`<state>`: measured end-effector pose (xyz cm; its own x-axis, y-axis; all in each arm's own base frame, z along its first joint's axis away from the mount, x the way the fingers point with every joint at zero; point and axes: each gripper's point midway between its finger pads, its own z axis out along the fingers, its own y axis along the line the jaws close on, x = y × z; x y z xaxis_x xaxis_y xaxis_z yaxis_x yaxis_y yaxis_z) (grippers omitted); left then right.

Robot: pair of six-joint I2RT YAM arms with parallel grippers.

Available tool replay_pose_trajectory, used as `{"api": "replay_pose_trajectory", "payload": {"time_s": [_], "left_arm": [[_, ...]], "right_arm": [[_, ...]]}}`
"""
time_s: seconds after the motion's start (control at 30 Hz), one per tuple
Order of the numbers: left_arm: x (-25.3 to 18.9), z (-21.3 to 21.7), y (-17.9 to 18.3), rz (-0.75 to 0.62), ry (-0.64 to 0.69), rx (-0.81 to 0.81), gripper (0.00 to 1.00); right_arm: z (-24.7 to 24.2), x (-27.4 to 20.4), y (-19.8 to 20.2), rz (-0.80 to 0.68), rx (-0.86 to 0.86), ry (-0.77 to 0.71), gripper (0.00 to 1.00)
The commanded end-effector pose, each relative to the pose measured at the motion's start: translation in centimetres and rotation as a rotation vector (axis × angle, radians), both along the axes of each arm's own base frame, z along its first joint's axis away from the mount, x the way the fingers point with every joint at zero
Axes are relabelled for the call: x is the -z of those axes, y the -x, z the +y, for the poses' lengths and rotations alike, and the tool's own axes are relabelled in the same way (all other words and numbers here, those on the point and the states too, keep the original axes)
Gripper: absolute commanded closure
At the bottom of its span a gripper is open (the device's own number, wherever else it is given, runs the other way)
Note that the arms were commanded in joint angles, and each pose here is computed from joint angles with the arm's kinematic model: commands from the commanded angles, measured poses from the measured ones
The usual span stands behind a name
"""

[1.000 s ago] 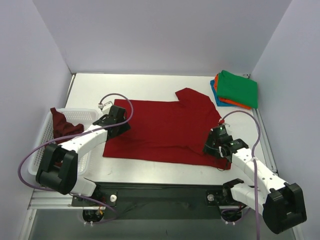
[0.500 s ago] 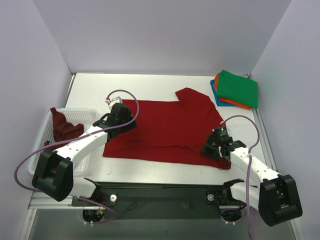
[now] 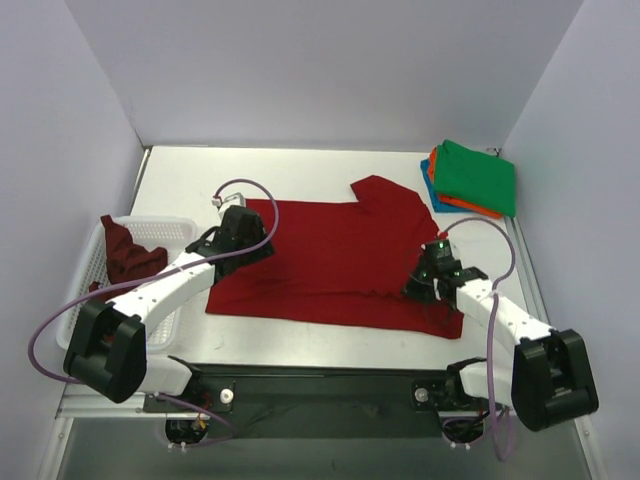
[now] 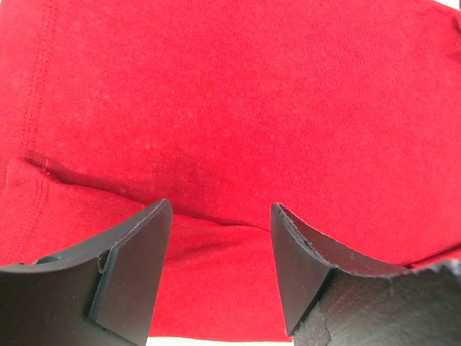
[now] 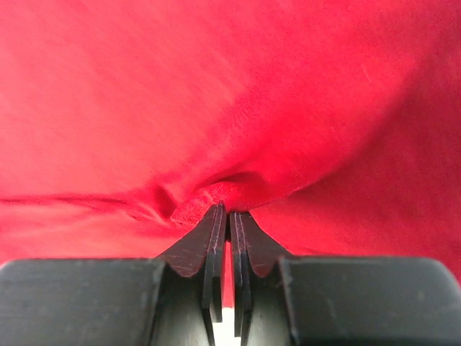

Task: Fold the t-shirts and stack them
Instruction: Fold the flattened tshirt in 1/3 of the way

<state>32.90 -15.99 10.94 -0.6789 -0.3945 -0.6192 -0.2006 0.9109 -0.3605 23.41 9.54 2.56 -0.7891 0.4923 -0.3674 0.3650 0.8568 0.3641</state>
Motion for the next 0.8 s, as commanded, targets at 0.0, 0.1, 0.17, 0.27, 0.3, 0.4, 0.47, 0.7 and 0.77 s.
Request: {"api": "replay_pose_trajectory", "payload": {"time_s": [0.0, 0.1, 0.17, 0.27, 0.3, 0.4, 0.47, 0.7, 0.77], "left_arm": [[-2.4, -0.9, -1.0, -0.074, 0.039, 0.024, 0.33], [-2.2, -1.1, -1.0, -0.065, 0.037, 0.034, 0.33], [-2.3, -1.2, -1.1, -0.064, 0.04, 0.038, 0.33], [-2.2, -1.3, -1.0, -0.062, 0.042, 0.045, 0.33], [-2.2, -1.4, -1.0, -0.06, 0.042, 0.05, 0.33], [-1.9, -1.4, -1.0, -0.053, 0.037, 0.054, 0.33], [-1.7, -1.4, -0.9, -0.049, 0.034, 0.057, 0.33], [-1.2, -1.2, -0.5, -0.037, 0.033, 0.059, 0.33], [-0.8, -1.1, -0.2, -0.028, 0.032, 0.056, 0.32]], "right_arm": [[0.3, -1.7, -2.9, -0.036, -0.03, 0.025, 0.98], [0.7, -2.0, -4.7, -0.032, -0.058, 0.04, 0.99], [1.2, -2.0, -5.6, -0.028, -0.081, 0.043, 0.99], [1.9, -1.7, -7.0, -0.016, -0.125, 0.067, 1.0], [2.0, -1.1, -7.2, 0.002, -0.135, 0.081, 1.0], [2.3, -0.6, -8.3, 0.01, -0.17, 0.126, 1.0], [2.7, -0.7, -9.0, 0.003, -0.192, 0.144, 1.0], [2.6, -1.1, -10.4, -0.015, -0.23, 0.22, 0.58], [2.3, -2.7, -10.8, -0.053, -0.216, 0.212, 0.49]]}}
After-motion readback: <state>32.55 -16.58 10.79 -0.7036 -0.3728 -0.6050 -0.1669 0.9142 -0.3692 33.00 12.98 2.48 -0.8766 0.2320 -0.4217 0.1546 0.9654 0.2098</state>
